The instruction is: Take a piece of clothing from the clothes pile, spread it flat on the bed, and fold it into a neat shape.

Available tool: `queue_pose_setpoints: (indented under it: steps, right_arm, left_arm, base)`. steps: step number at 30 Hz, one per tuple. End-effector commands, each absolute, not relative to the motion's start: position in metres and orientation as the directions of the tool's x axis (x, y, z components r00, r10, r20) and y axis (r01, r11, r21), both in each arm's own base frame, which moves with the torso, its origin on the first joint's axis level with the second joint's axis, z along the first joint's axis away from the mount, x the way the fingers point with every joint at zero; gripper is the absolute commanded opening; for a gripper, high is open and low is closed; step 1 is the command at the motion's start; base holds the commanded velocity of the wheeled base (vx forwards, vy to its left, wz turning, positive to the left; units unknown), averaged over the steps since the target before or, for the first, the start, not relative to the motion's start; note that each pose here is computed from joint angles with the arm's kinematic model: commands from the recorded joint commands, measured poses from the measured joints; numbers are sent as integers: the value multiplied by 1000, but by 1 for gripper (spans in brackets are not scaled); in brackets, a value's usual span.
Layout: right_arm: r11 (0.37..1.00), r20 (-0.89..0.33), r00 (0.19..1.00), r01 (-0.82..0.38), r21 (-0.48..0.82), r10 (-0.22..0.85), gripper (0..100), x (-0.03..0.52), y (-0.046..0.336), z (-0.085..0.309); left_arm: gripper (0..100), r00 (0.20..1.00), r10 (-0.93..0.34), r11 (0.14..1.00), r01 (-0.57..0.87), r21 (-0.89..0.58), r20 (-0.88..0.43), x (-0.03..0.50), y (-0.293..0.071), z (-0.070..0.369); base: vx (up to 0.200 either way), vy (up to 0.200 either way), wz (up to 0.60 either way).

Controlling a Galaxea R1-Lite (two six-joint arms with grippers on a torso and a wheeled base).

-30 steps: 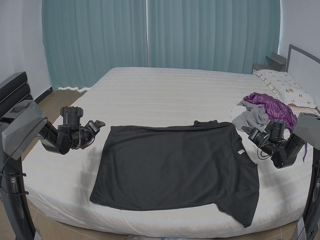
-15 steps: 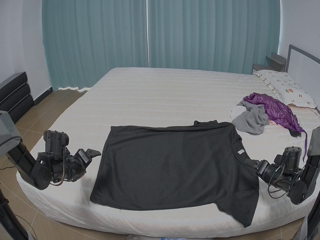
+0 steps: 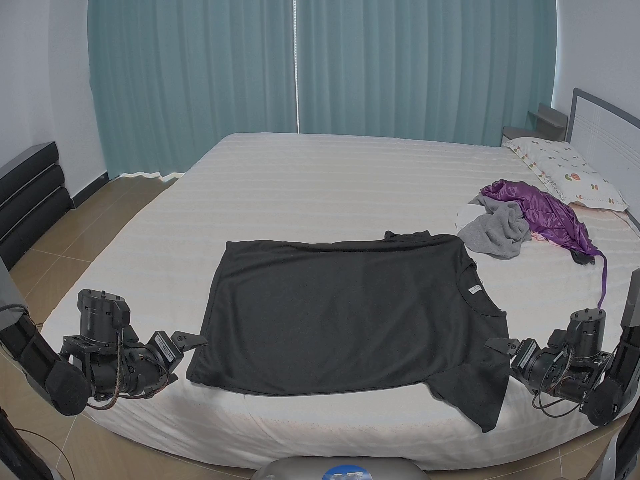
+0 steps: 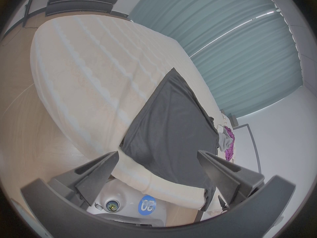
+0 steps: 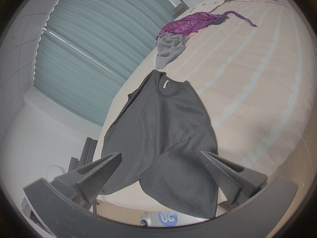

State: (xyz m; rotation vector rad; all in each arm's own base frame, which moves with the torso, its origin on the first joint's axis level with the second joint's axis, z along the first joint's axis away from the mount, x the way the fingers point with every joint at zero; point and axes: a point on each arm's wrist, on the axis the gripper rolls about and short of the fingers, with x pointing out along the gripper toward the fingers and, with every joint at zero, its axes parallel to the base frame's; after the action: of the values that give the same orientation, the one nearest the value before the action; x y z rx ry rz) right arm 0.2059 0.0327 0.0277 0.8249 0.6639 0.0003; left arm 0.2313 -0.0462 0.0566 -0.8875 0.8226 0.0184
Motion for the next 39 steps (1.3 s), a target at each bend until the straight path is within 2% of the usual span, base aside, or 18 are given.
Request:
queue_pose_setpoints:
  steps: [1,5,14,23,31,39]
  right_arm:
    - [695,-567,783,260,671,255,100,201,34,26]
    - [702,-570,776,247,668,270,100,200,39,25]
    - [707,-573,771,239,666,279,100,199,43,25]
    - [707,-574,771,242,665,277,100,199,42,24]
    - [707,-577,769,244,664,276,100,199,42,24]
    - [706,-578,768,245,664,278,100,199,42,23]
  left_arm:
    - [100,695,-316,644,-343,-684,-646,230,-48,56]
    - [100,690,-325,645,-339,-685,-647,229,-51,56]
    - [100,684,-337,653,-324,-684,-647,228,-57,56]
    - [100,667,-325,669,-339,-662,-670,225,-57,50]
    - [100,642,-217,699,-424,-576,-735,229,-55,30]
    - [100,641,-198,693,-444,-568,-742,238,-53,20]
  base:
    - [0,0,0]
    - [0,0,0]
    - [0,-200,0]
    - [0,0,0]
    - [0,0,0]
    - [0,0,0]
